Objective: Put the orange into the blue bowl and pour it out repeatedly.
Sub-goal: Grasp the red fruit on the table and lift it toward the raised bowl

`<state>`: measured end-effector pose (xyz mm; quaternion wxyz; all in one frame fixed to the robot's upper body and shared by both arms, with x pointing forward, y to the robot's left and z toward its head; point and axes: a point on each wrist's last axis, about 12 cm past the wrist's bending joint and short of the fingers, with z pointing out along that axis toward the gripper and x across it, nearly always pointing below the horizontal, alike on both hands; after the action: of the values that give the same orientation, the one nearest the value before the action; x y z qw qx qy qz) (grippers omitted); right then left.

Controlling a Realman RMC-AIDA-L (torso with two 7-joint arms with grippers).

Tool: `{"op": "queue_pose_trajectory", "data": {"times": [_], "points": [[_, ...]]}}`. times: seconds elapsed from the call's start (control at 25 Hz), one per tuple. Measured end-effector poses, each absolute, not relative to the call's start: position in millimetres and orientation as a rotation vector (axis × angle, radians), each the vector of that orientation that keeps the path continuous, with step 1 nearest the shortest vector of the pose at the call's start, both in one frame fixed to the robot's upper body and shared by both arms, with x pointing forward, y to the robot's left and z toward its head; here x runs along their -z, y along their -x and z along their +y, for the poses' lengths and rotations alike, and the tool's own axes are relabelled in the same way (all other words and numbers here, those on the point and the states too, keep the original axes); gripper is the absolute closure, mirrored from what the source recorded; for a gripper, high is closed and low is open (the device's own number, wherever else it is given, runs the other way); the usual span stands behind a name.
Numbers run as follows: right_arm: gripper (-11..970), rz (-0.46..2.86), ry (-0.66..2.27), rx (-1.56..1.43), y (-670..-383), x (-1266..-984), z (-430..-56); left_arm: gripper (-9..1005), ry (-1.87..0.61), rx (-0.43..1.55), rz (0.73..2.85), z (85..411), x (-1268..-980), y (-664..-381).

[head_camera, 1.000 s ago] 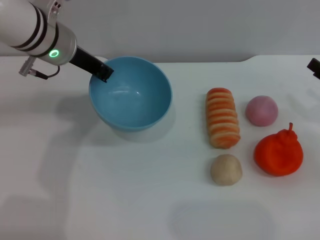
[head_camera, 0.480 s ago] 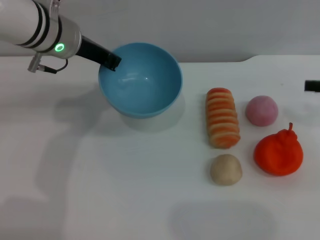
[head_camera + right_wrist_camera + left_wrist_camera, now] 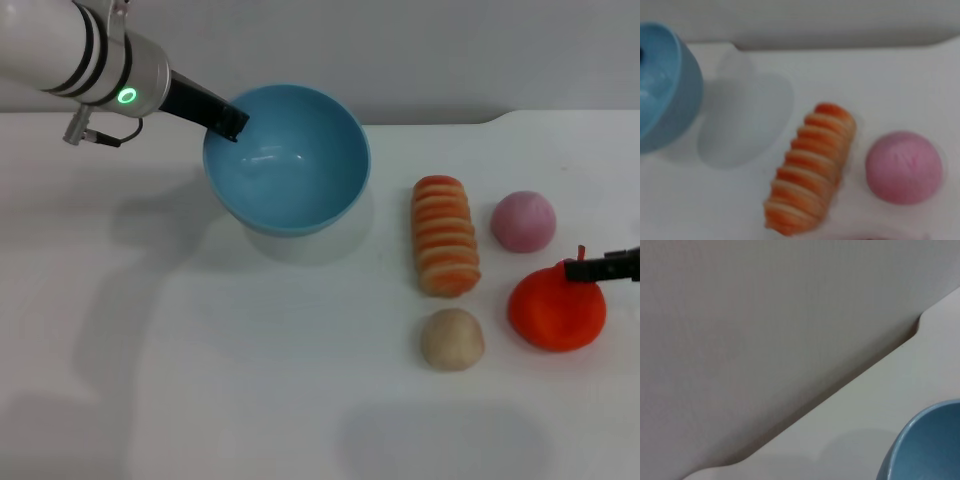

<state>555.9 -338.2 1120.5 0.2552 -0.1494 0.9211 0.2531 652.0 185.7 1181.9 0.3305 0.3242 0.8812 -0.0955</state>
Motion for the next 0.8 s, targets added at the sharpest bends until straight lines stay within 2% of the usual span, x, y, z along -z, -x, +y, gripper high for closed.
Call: {"op": "queue_pose_trajectory", "data": {"times": [0.52, 0.8], "points": [[310, 2.58, 0.529, -0.646, -566, -1098, -314, 997, -0.849, 0.25, 2.311, 185, -1178, -651], [468, 2.574, 0.544, -0.636, -568, -1101, -313, 998, -0.85, 0.249, 2.311, 185, -1177, -651]]}}
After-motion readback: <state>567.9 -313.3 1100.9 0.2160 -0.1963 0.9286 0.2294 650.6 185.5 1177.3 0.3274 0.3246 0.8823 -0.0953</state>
